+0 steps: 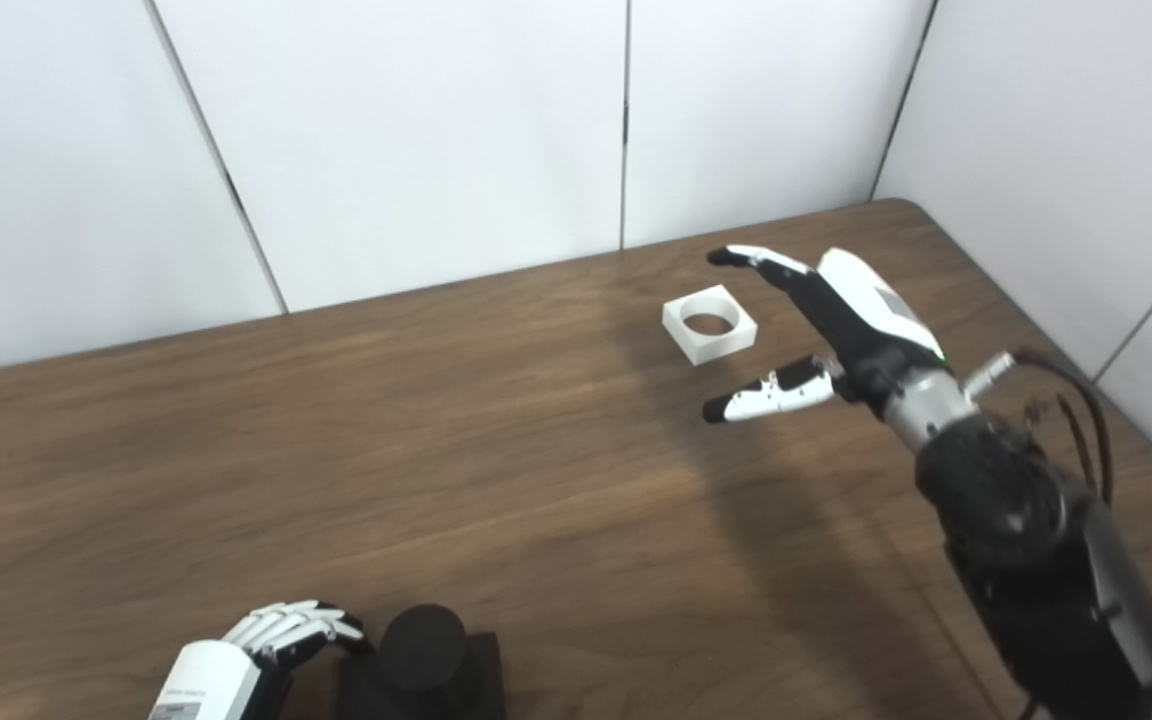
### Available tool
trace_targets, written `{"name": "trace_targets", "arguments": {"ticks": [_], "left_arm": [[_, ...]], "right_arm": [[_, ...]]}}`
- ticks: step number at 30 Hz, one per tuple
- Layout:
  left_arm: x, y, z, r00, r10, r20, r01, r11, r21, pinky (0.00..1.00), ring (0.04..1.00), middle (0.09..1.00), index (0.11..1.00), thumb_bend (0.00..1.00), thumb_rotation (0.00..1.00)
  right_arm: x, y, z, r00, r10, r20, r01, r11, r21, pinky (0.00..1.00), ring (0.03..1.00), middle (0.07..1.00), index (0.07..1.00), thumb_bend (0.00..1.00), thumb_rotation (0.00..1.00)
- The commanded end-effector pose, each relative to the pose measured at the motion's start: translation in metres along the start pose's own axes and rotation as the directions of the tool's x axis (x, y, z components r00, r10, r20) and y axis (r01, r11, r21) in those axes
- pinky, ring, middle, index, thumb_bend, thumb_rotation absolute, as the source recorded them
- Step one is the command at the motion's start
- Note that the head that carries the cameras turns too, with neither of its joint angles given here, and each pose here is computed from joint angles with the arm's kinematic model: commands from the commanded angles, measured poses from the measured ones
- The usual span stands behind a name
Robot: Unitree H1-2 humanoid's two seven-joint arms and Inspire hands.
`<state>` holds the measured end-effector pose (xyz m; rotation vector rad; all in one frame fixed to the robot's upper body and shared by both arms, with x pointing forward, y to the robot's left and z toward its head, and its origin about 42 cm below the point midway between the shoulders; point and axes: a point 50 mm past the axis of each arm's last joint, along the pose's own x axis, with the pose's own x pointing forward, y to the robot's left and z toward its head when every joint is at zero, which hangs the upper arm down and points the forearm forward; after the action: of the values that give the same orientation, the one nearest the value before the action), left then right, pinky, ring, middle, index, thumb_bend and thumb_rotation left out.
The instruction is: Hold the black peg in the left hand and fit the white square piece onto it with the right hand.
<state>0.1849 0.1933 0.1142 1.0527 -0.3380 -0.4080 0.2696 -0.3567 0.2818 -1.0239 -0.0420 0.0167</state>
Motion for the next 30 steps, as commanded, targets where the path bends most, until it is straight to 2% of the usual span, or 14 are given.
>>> {"name": "trace_targets", "arguments": {"ticks": [1,6,12,20,30], "left_arm": [[-0.011,-0.009,-0.008,0.997,-0.075,-0.029,0.076,0.997,0.011,0.78,0.768,0.708,0.488,0.52,0.05],[-0.012,-0.01,-0.009,0.997,-0.069,-0.025,0.069,0.998,0.001,0.78,0.765,0.706,0.487,0.52,0.05],[-0.013,-0.01,-0.007,0.997,-0.073,-0.028,0.073,0.997,-0.001,0.78,0.767,0.707,0.488,0.52,0.05],[-0.015,-0.008,-0.005,0.997,-0.075,-0.034,0.075,0.997,-0.007,0.77,0.768,0.708,0.488,0.52,0.05],[-0.016,-0.007,-0.004,0.997,-0.071,-0.034,0.071,0.997,-0.009,0.77,0.767,0.705,0.487,0.52,0.05]], "right_arm": [[0.011,-0.021,0.004,0.999,-0.033,0.016,0.034,0.996,-0.078,0.85,0.933,0.907,0.844,0.85,0.13],[0.042,-0.024,-0.002,1.0,0.021,-0.008,-0.022,0.988,-0.15,0.86,0.958,0.927,0.84,0.9,0.11],[0.074,-0.017,-0.007,0.997,0.069,-0.033,-0.074,0.972,-0.225,0.94,0.985,0.951,0.848,0.9,0.11],[0.115,-0.001,-0.016,0.992,0.108,-0.066,-0.123,0.94,-0.319,1.0,1.0,0.959,0.86,0.88,0.14],[0.153,0.016,-0.026,0.99,0.116,-0.075,-0.137,0.904,-0.405,0.99,1.0,0.951,0.855,0.86,0.14]]}}
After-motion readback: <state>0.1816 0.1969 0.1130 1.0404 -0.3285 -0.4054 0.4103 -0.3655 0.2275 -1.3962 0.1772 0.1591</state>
